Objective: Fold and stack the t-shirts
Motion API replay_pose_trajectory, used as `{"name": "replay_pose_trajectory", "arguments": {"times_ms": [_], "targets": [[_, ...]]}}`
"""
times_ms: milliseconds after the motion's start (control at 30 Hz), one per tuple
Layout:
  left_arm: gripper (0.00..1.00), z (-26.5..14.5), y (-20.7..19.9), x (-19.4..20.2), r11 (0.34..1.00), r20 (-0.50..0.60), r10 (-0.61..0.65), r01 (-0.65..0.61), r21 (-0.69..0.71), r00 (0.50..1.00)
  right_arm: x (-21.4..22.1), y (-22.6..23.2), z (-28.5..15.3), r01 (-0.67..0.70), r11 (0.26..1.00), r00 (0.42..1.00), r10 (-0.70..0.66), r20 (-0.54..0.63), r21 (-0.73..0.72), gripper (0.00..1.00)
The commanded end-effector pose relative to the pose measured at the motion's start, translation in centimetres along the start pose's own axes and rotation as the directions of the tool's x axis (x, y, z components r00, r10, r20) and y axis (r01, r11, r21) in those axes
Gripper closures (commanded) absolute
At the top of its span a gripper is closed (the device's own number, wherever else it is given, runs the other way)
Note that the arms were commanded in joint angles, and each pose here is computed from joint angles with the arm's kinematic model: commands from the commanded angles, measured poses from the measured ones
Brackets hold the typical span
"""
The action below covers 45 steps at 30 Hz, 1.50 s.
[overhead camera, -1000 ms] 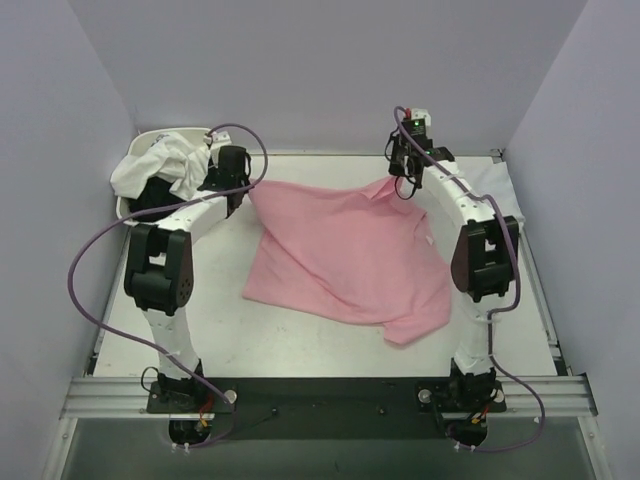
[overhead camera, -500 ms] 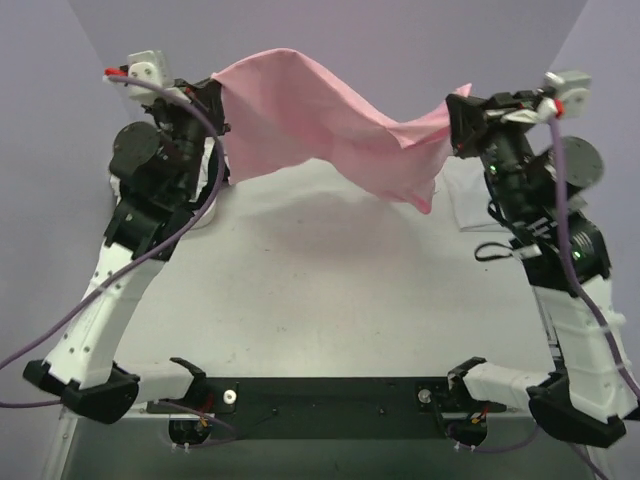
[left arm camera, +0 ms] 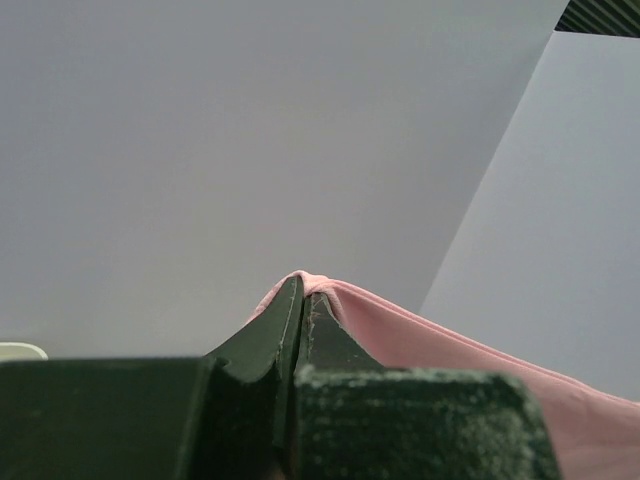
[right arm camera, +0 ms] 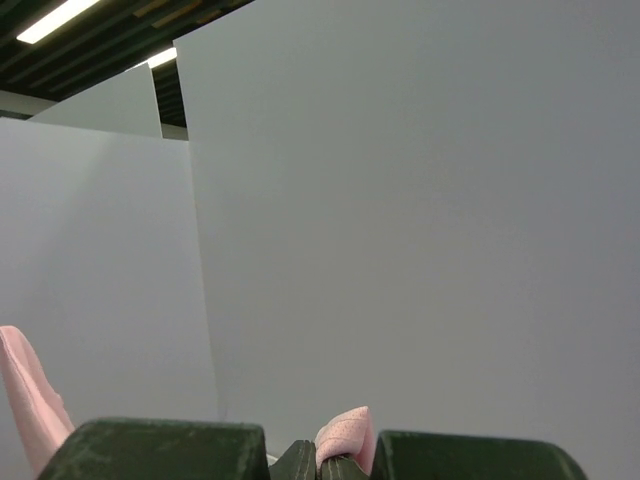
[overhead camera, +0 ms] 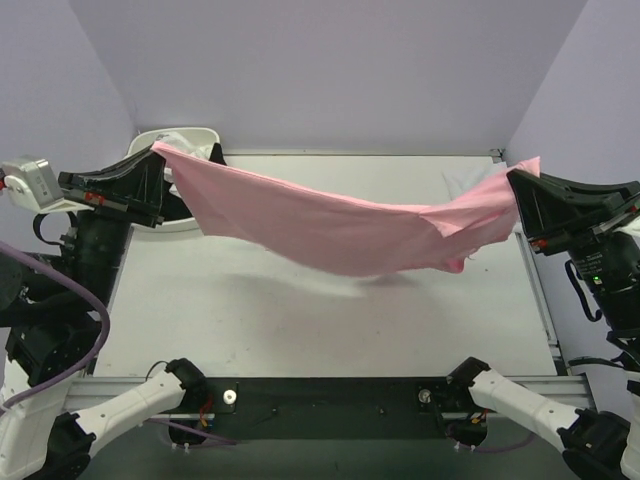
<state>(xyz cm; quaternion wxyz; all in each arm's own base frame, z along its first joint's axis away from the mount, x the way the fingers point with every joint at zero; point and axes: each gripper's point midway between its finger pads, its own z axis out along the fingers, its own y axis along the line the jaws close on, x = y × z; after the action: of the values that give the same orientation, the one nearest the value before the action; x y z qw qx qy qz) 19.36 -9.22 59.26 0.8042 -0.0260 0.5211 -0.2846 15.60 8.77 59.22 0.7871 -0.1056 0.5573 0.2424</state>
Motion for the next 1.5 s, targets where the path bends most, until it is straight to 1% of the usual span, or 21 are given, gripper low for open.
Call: {"name": "replay_pose_trajectory", "arguments": {"times_ms": [0, 33, 67, 133, 333, 367, 433, 467, 567, 600, 633, 700, 867, 933, 967, 1133, 1267, 1300, 1367, 1400, 1467], "targets": [[1.00, 2.2, -2.0, 1.9, 0.998, -0.077, 0.019, -0.014, 0.061, 0.997, 0.0, 0.6, 2.8, 0.001, 1.000, 1.000, -0.001, -0.017, -0.010, 1.00], [1.00, 2.7, -2.5, 0.7, 0.997, -0.059, 0.020, -0.016, 0.073, 0.998, -0.7, 0.5, 3.2, 0.004, 1.000, 1.000, -0.004, -0.004, 0.000, 1.00], [1.00, 4.1, -3.0, 2.1, 0.996, -0.094, 0.034, -0.027, 0.079, 0.995, -0.6, 0.4, 3.7, 0.028, 1.000, 1.000, -0.028, -0.010, 0.007, 1.00], [1.00, 5.2, -3.7, 2.2, 0.994, -0.089, 0.046, -0.038, 0.100, 0.995, 0.0, 0.1, 5.9, 0.050, 0.998, 0.998, -0.048, -0.033, 0.039, 1.00], [1.00, 10.1, -2.4, 8.9, 0.994, -0.166, 0.103, -0.107, -0.010, 0.981, 5.7, -1.6, 12.9, 0.169, 0.976, 0.973, -0.143, -0.178, 0.136, 1.00], [1.00, 10.9, -1.1, 12.0, 0.988, -0.214, 0.121, -0.138, -0.067, 0.969, 8.2, -2.0, 14.3, 0.178, 0.974, 0.962, -0.143, -0.231, 0.140, 1.00], [1.00, 11.7, 0.5, 15.1, 0.984, -0.249, 0.103, -0.136, -0.117, 0.963, 11.4, -3.8, 15.5, 0.133, 0.976, 0.956, -0.080, -0.282, 0.173, 1.00], [1.00, 11.6, 1.8, 19.2, 0.978, -0.318, 0.107, -0.158, -0.138, 0.942, 15.3, -4.9, 16.2, 0.121, 0.974, 0.940, -0.051, -0.337, 0.190, 1.00], [1.00, 11.5, 4.9, 24.9, 0.966, -0.362, 0.056, -0.142, -0.216, 0.931, 21.0, -8.1, 17.0, 0.092, 0.960, 0.925, 0.015, -0.379, 0.264, 1.00], [1.00, 10.7, 6.6, 28.1, 0.959, -0.391, 0.046, -0.150, -0.241, 0.919, 25.2, -9.4, 16.6, 0.098, 0.953, 0.894, 0.042, -0.446, 0.287, 1.00], [1.00, 10.4, 7.9, 30.3, 0.951, -0.411, 0.012, -0.138, -0.278, 0.911, 26.8, -10.1, 16.8, 0.079, 0.949, 0.890, 0.072, -0.451, 0.307, 1.00], [1.00, 9.1, 11.6, 34.0, 0.924, -0.453, -0.017, -0.159, -0.347, 0.891, 32.6, -13.1, 16.5, 0.093, 0.929, 0.839, 0.121, -0.530, 0.359, 1.00], [1.00, 7.6, 19.1, 41.4, 0.844, -0.544, -0.086, -0.230, -0.485, 0.835, 42.1, -18.0, 16.8, 0.130, 0.891, 0.745, 0.203, -0.636, 0.436, 1.00], [1.00, 7.8, 21.8, 43.4, 0.808, -0.566, -0.109, -0.259, -0.529, 0.817, 43.2, -19.4, 17.7, 0.141, 0.881, 0.739, 0.210, -0.641, 0.451, 1.00], [1.00, 8.1, 22.4, 44.0, 0.802, -0.569, -0.115, -0.262, -0.537, 0.814, 45.4, -20.1, 17.8, 0.151, 0.876, 0.714, 0.223, -0.663, 0.458, 1.00], [1.00, 10.1, 26.0, 46.6, 0.761, -0.588, -0.119, -0.307, -0.572, 0.800, 48.6, -22.5, 19.1, 0.190, 0.861, 0.666, 0.240, -0.707, 0.471, 1.00], [1.00, 11.6, 28.8, 49.5, 0.745, -0.623, -0.126, -0.341, -0.573, 0.772, 50.8, -24.9, 20.3, 0.182, 0.842, 0.650, 0.284, -0.705, 0.508, 1.00], [1.00, 12.9, 28.9, 49.0, 0.746, -0.608, -0.123, -0.331, -0.578, 0.784, 50.5, -25.4, 20.9, 0.169, 0.836, 0.664, 0.294, -0.687, 0.522, 1.00], [1.00, 12.4, 31.0, 50.4, 0.716, -0.633, -0.150, -0.358, -0.600, 0.760, 52.0, -26.9, 20.6, 0.142, 0.808, 0.656, 0.355, -0.666, 0.571, 1.00], [1.00, 13.8, 31.4, 49.7, 0.712, -0.604, -0.159, -0.333, -0.618, 0.781, 51.5, -27.4, 21.4, 0.122, 0.801, 0.673, 0.367, -0.642, 0.586, 1.00], [1.00, 13.6, 33.8, 50.9, 0.693, -0.624, -0.198, -0.342, -0.634, 0.756, 52.9, -28.2, 21.5, 0.092, 0.793, 0.653, 0.408, -0.638, 0.602, 1.00]]}}
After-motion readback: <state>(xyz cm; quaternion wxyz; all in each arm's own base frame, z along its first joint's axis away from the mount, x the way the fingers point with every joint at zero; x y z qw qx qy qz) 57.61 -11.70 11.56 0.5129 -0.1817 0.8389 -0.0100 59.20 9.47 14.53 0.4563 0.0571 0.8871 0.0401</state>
